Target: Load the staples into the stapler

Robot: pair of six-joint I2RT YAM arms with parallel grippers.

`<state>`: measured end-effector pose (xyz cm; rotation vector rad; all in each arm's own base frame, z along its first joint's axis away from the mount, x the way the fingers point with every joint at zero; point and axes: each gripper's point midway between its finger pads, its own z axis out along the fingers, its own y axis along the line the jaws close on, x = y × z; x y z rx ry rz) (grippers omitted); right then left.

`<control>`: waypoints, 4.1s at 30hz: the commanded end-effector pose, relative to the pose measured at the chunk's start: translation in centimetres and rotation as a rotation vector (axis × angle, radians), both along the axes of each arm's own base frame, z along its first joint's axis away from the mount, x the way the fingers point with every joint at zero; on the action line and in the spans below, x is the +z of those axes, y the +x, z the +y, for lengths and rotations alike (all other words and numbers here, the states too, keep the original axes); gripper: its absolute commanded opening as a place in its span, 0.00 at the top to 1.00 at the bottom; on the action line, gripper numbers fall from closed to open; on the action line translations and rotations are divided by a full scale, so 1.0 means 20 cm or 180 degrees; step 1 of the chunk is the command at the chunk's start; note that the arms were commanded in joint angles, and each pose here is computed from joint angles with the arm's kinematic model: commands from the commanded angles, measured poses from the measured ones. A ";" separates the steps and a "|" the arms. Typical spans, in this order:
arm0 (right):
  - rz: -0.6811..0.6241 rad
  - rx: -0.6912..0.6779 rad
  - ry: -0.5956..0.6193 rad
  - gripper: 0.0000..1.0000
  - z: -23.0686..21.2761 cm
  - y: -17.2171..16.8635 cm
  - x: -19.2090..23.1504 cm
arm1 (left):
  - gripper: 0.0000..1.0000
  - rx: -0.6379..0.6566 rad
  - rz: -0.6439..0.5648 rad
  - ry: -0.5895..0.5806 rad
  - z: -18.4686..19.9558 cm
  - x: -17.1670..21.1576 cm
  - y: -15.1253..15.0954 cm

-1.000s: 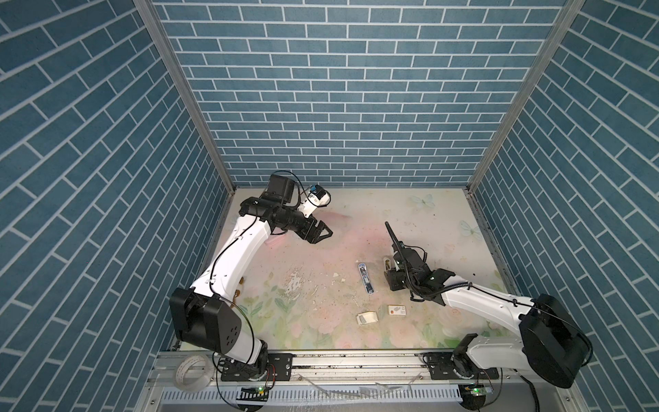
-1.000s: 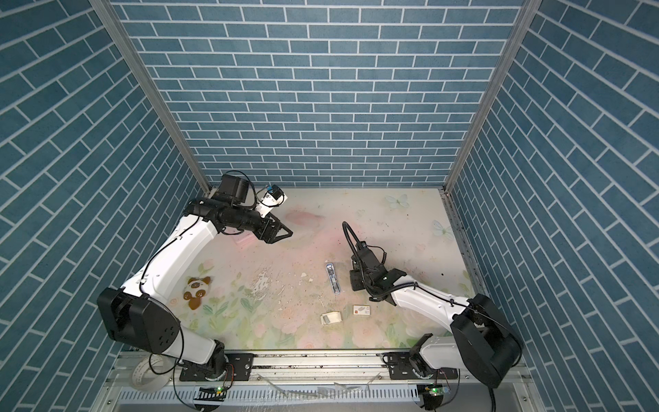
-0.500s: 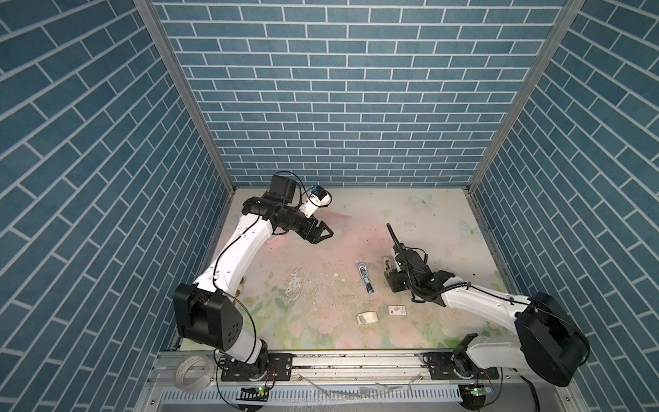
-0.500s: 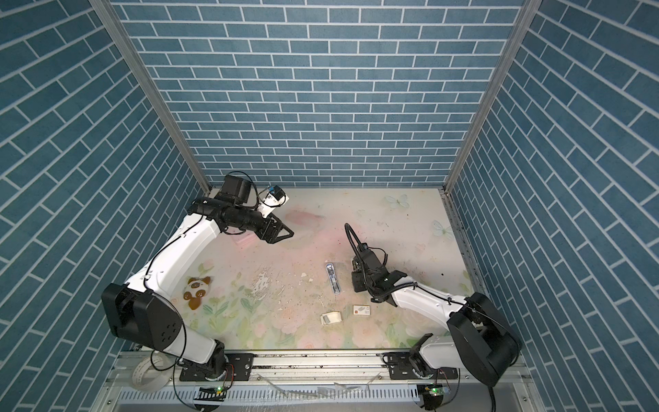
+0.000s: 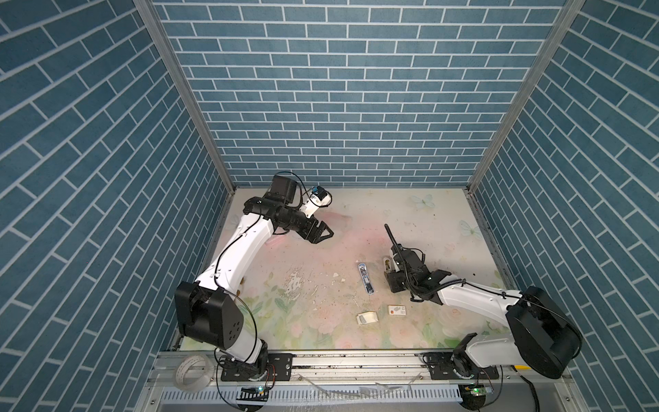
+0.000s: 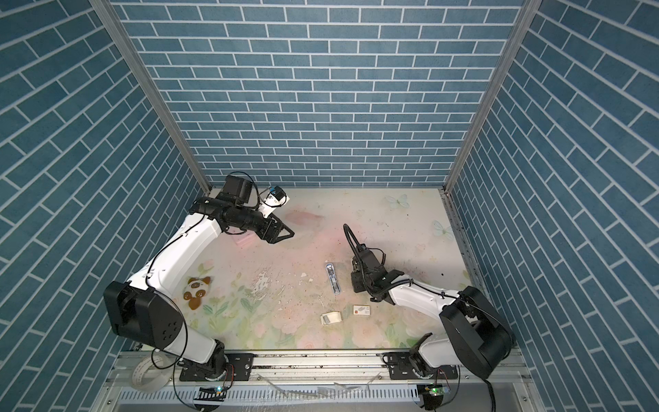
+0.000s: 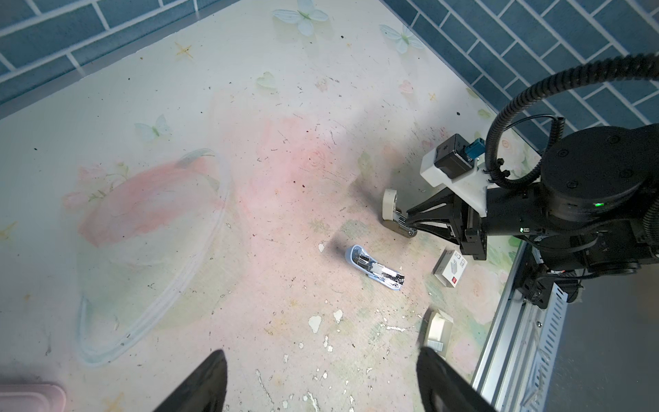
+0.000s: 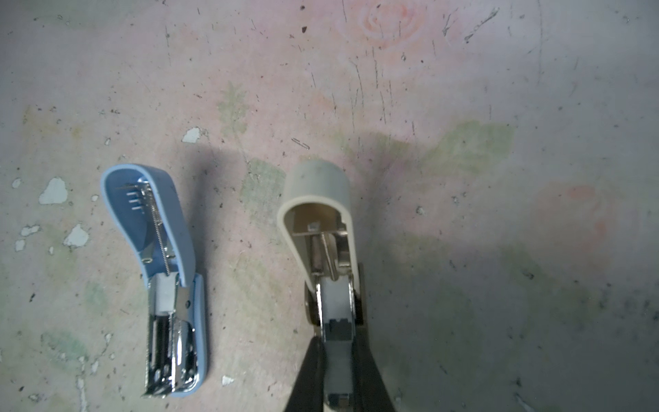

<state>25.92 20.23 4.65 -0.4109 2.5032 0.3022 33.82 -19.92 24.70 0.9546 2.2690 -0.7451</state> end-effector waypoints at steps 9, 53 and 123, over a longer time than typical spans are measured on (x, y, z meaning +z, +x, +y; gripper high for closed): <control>-0.0054 0.0100 -0.0056 0.88 0.01 0.02 0.00 | 0.15 0.0014 0.0052 0.0045 0.02 -0.04 0.00; -0.0113 0.0149 -0.0183 0.88 -0.01 0.03 0.00 | 0.15 0.0025 0.0043 0.0093 0.03 -0.05 0.00; -0.0017 -0.0051 0.0001 0.86 -0.03 -0.01 -0.07 | 0.15 -0.0002 0.0089 0.0052 0.02 -0.07 -0.02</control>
